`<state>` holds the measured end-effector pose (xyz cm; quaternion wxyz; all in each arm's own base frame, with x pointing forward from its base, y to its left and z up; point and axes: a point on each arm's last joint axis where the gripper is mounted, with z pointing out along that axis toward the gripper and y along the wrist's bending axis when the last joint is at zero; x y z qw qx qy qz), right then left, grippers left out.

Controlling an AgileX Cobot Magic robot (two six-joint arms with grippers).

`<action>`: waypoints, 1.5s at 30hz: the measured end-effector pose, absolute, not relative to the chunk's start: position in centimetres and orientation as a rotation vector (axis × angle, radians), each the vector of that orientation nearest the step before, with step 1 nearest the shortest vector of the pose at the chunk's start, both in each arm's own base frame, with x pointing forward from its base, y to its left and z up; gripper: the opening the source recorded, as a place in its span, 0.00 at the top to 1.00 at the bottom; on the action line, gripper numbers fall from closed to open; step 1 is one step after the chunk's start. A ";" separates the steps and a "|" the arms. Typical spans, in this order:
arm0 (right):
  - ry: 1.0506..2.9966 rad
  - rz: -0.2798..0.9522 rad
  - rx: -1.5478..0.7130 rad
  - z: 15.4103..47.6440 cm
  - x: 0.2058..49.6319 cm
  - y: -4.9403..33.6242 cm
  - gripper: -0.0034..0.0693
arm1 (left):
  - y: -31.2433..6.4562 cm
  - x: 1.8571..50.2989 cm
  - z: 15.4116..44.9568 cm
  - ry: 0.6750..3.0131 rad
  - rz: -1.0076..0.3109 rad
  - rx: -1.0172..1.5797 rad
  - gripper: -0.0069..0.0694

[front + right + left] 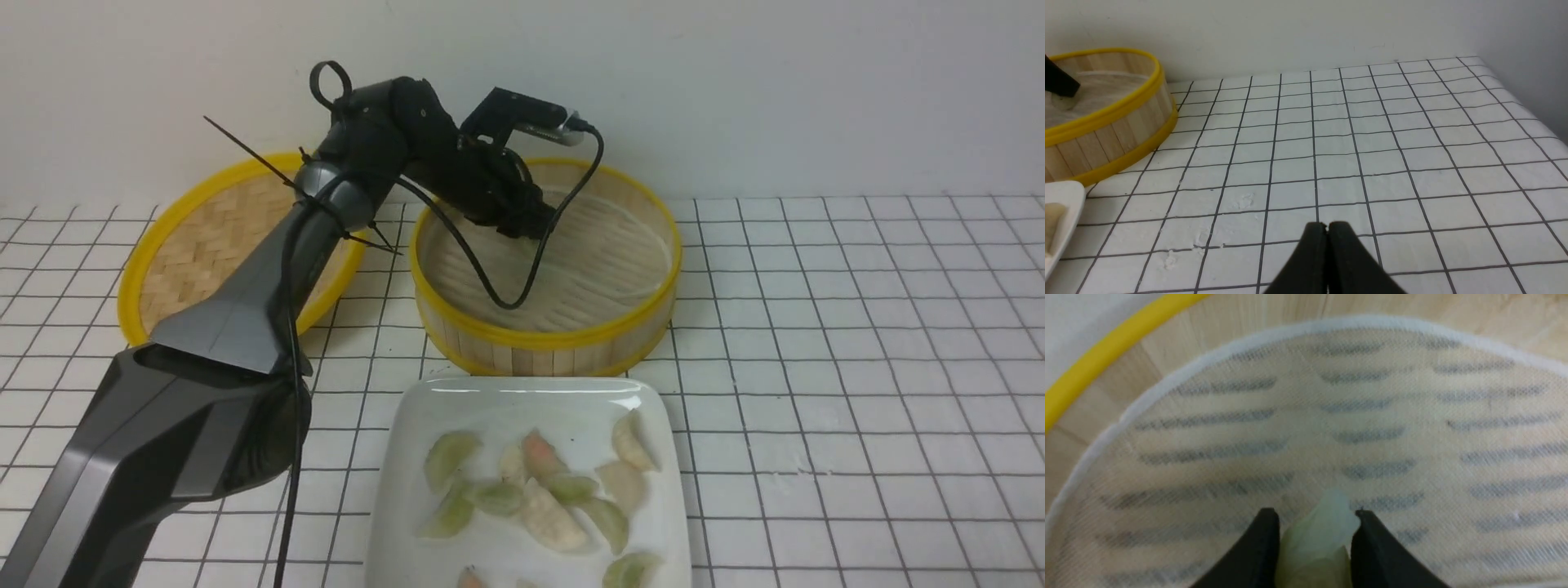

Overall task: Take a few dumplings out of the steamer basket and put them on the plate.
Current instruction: Use the left arm to grab a dumpling from the steamer, then use the left arm to put the dumpling into the plate

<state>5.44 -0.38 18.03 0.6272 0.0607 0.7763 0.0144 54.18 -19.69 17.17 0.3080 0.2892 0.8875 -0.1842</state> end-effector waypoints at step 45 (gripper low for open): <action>1.780 0.033 0.139 18.0 5.4 -0.4 0.97 | -23.4 28.6 19.0 2.995 -0.272 1.050 0.48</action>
